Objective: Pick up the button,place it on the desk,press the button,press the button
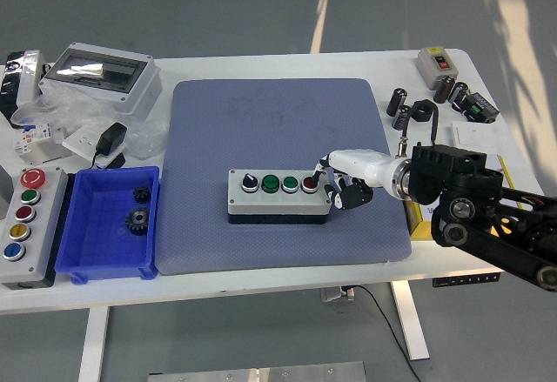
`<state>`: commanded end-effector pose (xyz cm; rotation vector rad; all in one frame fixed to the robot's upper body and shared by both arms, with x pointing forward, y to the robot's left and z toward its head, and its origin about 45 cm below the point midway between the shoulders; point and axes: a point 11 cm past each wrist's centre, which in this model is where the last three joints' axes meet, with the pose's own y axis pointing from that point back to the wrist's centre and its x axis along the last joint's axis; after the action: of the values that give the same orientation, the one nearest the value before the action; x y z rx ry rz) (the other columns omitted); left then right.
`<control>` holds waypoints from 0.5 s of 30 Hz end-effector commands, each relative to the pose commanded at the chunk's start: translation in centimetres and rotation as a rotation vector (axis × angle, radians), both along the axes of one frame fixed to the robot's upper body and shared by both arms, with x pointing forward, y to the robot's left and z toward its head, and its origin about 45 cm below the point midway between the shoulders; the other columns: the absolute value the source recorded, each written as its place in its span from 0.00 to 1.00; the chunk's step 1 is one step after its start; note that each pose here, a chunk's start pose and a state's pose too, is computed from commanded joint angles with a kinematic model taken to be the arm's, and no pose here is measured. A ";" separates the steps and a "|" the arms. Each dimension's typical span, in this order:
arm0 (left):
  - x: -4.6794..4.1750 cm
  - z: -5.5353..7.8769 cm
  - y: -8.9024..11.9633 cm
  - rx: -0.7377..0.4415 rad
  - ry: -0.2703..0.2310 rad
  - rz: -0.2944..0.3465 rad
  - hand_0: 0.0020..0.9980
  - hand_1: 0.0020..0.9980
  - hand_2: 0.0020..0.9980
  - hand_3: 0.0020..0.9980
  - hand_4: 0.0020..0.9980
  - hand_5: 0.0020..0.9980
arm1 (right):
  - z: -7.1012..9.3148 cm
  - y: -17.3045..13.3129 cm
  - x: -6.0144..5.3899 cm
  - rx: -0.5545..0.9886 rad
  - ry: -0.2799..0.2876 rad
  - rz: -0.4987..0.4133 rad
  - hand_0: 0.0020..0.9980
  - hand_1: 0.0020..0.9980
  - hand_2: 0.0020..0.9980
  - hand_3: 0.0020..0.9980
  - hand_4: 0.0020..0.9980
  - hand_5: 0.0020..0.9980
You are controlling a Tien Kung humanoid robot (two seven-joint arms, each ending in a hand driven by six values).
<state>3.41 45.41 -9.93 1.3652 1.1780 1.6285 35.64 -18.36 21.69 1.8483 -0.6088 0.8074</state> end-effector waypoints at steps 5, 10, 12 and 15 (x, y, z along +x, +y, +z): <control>-0.04 0.0 0.1 0.002 0.001 0.002 0.63 0.56 0.54 0.60 0.59 0.15 | 2.2 0.7 0.2 0.120 -0.039 0.011 0.00 0.06 0.19 0.73 0.26 0.00; -0.12 0.0 -0.1 0.000 0.005 0.001 0.63 0.56 0.54 0.60 0.59 0.15 | 3.8 0.9 0.1 0.264 -0.010 0.021 0.00 0.06 0.19 0.73 0.26 0.00; -0.18 -0.1 -0.2 -0.001 0.007 0.001 0.63 0.56 0.54 0.60 0.59 0.15 | 3.4 0.5 -0.1 0.297 0.019 0.003 0.00 0.06 0.19 0.73 0.26 0.00; -0.27 -0.1 -0.2 -0.001 0.010 0.001 0.63 0.56 0.54 0.60 0.59 0.15 | 2.0 -0.5 0.3 0.330 0.004 -0.054 0.00 0.06 0.19 0.73 0.26 0.00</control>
<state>3.14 45.16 -10.05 1.3741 1.1854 1.6232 35.89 -18.86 23.72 2.1193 -0.8252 0.6980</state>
